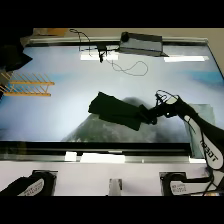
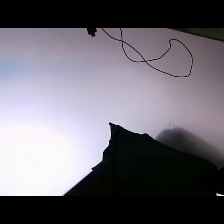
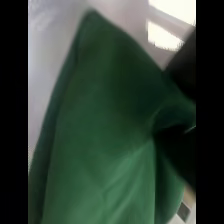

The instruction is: Fold the shirts.

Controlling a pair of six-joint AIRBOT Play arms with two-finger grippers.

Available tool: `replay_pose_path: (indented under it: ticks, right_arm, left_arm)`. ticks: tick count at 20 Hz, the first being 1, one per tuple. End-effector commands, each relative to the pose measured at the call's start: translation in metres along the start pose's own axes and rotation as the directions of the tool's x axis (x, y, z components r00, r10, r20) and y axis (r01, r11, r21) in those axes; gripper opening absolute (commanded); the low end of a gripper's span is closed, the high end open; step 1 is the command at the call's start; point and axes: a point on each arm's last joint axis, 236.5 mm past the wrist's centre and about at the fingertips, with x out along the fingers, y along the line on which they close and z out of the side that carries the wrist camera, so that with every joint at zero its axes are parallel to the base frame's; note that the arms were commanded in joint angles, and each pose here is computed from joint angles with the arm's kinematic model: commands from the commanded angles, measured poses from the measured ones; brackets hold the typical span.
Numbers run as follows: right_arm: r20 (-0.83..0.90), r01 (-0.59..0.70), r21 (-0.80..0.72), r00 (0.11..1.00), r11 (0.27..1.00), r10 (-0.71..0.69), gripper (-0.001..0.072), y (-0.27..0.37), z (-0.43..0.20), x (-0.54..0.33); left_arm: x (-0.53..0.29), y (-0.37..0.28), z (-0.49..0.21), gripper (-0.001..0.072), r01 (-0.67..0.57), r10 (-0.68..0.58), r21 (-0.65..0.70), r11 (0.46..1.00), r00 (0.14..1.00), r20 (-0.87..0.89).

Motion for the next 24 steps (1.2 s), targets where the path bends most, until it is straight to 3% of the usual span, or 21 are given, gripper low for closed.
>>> replay_pose_path:
  ticks: [1, 4, 7, 11, 16, 24]
  right_arm:
    - [0.053, -0.095, 0.019, 0.994, 0.995, 0.094, 0.0028, 0.026, 0.02, -0.005]
    - [0.099, -0.157, -0.095, 0.981, 0.983, 0.166, 0.0027, 0.05, 0.058, -0.066]
    - [0.216, -0.179, -0.11, 0.956, 0.978, 0.199, 0.0027, 0.043, 0.101, -0.16]
    - [0.387, -0.174, -0.008, 0.908, 0.985, 0.163, 0.0028, -0.013, 0.117, -0.278]
    - [0.616, -0.21, 0.144, 0.784, 0.967, 0.079, 0.0028, -0.09, 0.107, -0.385]
    - [0.772, -0.263, 0.269, 0.634, 0.926, -0.044, 0.0028, -0.146, 0.071, -0.466]
  left_arm:
    - [0.001, 0.0, 0.0, 0.0035, 0.0, 0.0, -0.005, 1.0, 1.0, -0.002]
    - [0.002, 0.001, 0.0, 0.0035, 0.0, 0.0, -0.002, 1.0, 1.0, -0.003]
    - [0.002, 0.001, 0.0, 0.0035, 0.0, 0.0, 0.008, 1.0, 1.0, -0.003]
    - [0.001, 0.001, 0.0, 0.0035, -0.004, 0.004, 0.03, 1.0, 1.0, -0.002]
    - [0.001, 0.001, 0.0, 0.0035, -0.004, 0.004, 0.067, 0.998, 1.0, -0.001]
    - [0.001, 0.002, 0.0, 0.0035, -0.004, 0.004, 0.071, 0.997, 1.0, -0.001]
